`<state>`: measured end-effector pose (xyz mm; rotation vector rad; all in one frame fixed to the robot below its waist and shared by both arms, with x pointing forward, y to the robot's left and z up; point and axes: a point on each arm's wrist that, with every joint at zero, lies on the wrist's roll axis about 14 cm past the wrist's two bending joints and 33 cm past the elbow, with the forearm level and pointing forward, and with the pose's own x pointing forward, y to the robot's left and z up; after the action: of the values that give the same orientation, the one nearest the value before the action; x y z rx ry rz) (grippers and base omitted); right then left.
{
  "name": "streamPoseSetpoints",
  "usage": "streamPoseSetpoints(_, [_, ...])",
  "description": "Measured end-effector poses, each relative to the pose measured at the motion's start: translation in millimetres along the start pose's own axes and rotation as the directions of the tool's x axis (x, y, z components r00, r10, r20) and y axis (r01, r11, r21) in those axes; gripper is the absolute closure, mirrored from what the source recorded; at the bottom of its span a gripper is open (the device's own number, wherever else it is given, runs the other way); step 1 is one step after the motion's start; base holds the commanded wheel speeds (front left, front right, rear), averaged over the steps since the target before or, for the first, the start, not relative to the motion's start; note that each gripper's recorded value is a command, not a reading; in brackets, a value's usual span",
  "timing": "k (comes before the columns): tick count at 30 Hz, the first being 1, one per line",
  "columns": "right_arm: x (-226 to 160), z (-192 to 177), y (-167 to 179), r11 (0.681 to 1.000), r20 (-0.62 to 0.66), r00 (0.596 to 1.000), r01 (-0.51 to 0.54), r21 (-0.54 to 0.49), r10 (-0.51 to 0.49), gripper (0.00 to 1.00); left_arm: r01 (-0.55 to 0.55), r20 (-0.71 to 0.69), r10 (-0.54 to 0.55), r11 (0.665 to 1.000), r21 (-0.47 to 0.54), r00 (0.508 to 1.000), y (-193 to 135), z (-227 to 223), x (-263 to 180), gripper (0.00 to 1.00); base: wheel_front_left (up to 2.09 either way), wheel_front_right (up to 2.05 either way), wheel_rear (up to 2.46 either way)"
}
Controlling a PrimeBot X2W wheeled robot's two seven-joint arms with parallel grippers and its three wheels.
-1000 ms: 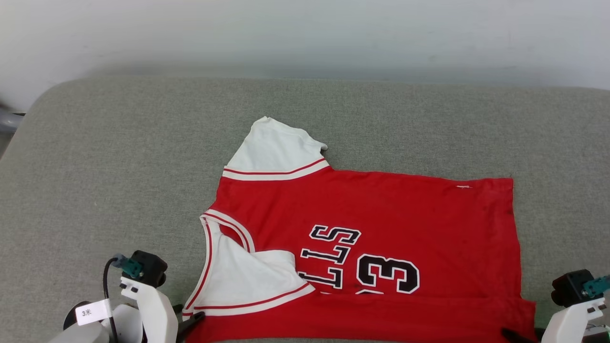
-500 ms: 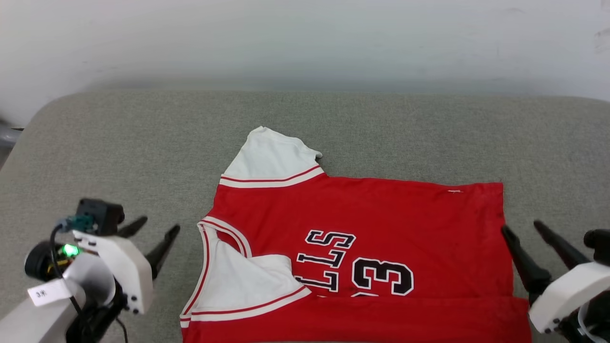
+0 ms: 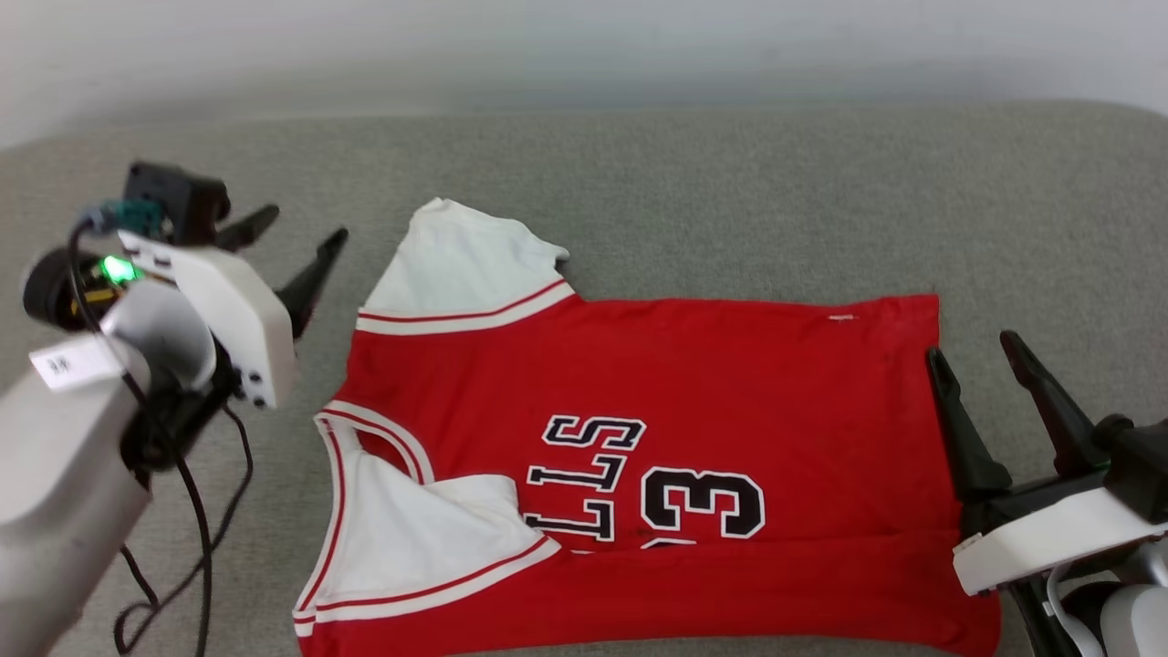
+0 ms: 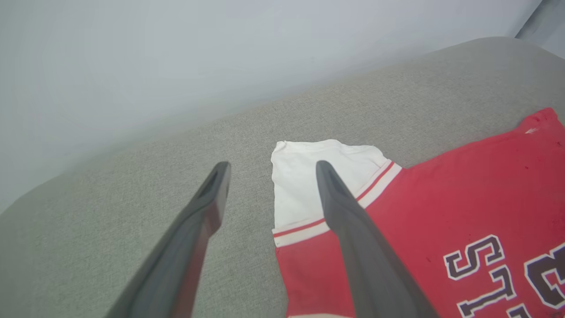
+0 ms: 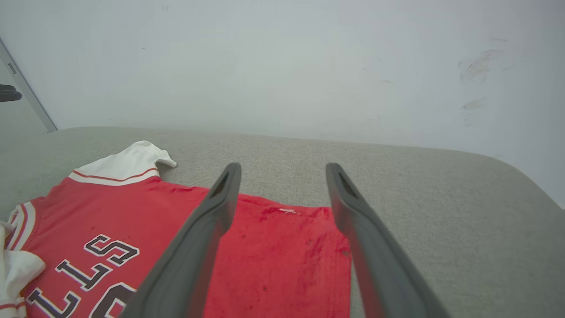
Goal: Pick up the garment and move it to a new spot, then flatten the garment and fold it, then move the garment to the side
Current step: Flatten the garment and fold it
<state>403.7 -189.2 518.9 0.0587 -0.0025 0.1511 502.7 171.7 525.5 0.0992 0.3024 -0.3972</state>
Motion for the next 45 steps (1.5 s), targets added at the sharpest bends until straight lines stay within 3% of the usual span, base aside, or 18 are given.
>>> streamPoseSetpoints(5, [10, -9, -6, 1.0, -0.013, 1.0, 0.013, -0.009, -0.013, 0.0, 0.058, -0.182, -0.061, 0.998, -0.021, 0.981, 1, -12, 38, 0.0, 0.0, 0.0, 0.0])
streamPoseSetpoints(14, [23, -39, -19, 0.999, -0.08, 0.996, 0.041, -0.015, -0.042, 0.0, 0.105, -0.481, -0.101, 0.994, -0.019, 0.871, 7, -44, 91, 0.0, 0.0, 0.0, 0.0])
streamPoseSetpoints(25, [36, -74, -34, 0.997, -0.158, 0.985, 0.063, -0.034, -0.068, 0.0, 0.164, -0.607, -0.151, 0.986, -0.034, 0.781, -2, -70, 143, 0.0, 0.0, 0.0, 0.0])
streamPoseSetpoints(34, [37, -89, -39, 0.997, -0.188, 0.979, 0.073, -0.037, -0.079, 0.0, 0.196, -0.714, -0.137, 0.981, 0.0, 0.686, -7, -113, 150, 0.0, 0.0, 0.0, 0.0])
streamPoseSetpoints(35, [37, -88, -40, 0.996, -0.187, 0.979, 0.076, -0.036, -0.081, 0.0, 0.198, -0.716, -0.137, 0.98, 0.003, 0.684, -7, -114, 150, 0.56, 0.0, 0.0, 0.0])
streamPoseSetpoints(36, [38, -87, -41, 0.996, -0.184, 0.979, 0.079, -0.036, -0.084, 0.0, 0.2, -0.715, -0.136, 0.98, 0.005, 0.686, -7, -114, 150, 1.0, 0.0, 0.0, 0.0])
streamPoseSetpoints(45, [47, -62, -51, 0.994, -0.167, 0.983, 0.056, -0.093, -0.071, 0.0, 0.209, -0.649, -0.149, 0.978, 0.016, 0.746, -13, -100, 143, 1.0, 0.0, 0.0, 0.0])
